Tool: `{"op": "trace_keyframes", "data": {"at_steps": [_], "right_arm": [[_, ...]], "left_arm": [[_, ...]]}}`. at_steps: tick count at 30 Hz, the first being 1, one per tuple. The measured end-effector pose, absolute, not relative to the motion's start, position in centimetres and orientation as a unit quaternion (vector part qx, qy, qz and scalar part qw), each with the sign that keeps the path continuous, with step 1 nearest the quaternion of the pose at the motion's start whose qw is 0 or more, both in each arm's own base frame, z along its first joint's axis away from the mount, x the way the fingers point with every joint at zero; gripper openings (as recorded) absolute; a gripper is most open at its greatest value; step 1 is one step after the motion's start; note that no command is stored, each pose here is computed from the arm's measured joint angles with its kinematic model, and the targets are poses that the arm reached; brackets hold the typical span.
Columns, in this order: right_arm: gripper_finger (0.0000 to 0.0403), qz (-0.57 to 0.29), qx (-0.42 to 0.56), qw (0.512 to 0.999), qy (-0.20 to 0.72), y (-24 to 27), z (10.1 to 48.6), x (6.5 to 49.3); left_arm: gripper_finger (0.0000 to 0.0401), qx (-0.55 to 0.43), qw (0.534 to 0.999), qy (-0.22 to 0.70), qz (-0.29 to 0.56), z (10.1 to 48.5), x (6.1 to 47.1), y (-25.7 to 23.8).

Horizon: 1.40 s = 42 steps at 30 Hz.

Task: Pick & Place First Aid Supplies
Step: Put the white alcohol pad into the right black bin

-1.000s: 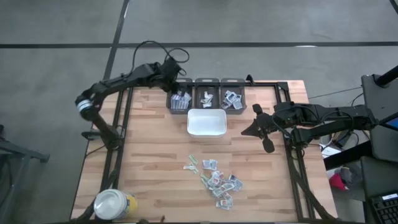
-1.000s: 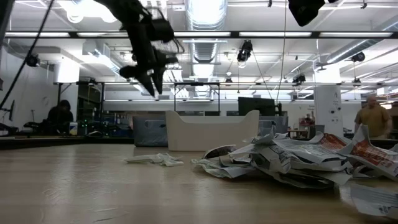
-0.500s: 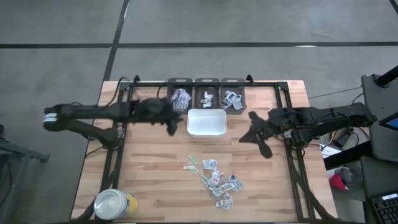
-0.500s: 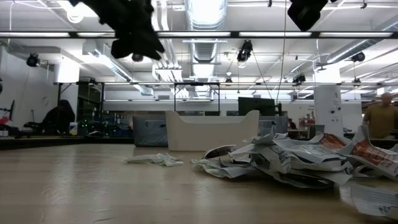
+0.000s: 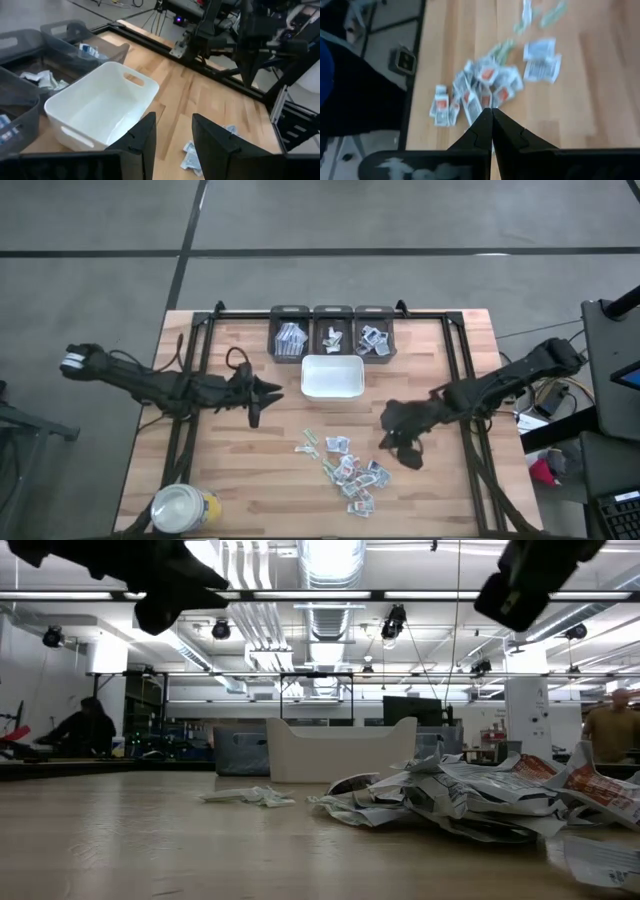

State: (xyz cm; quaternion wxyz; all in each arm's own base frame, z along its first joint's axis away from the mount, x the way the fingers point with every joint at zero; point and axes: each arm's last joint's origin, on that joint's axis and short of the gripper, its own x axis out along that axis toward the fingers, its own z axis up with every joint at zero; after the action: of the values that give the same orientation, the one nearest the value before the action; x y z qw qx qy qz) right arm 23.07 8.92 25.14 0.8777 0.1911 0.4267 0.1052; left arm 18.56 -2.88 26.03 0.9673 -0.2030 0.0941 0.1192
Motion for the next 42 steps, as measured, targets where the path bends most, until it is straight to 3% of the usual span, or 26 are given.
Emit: {"op": "trace_keyframes", "data": {"at_steps": [21,42], "right_arm": [[0.0008,0.081,0.184,0.813,0.547,11.1,18.0,26.1],[0.0013,0.082,0.183,0.763,0.614,12.6,18.1,29.2]], "left_arm": [[0.0119,-0.172,0.972,0.108,0.116,25.2,18.4,-3.2],[0.0119,-0.08,0.986,0.062,0.131,26.0,16.6,-7.8]]}}
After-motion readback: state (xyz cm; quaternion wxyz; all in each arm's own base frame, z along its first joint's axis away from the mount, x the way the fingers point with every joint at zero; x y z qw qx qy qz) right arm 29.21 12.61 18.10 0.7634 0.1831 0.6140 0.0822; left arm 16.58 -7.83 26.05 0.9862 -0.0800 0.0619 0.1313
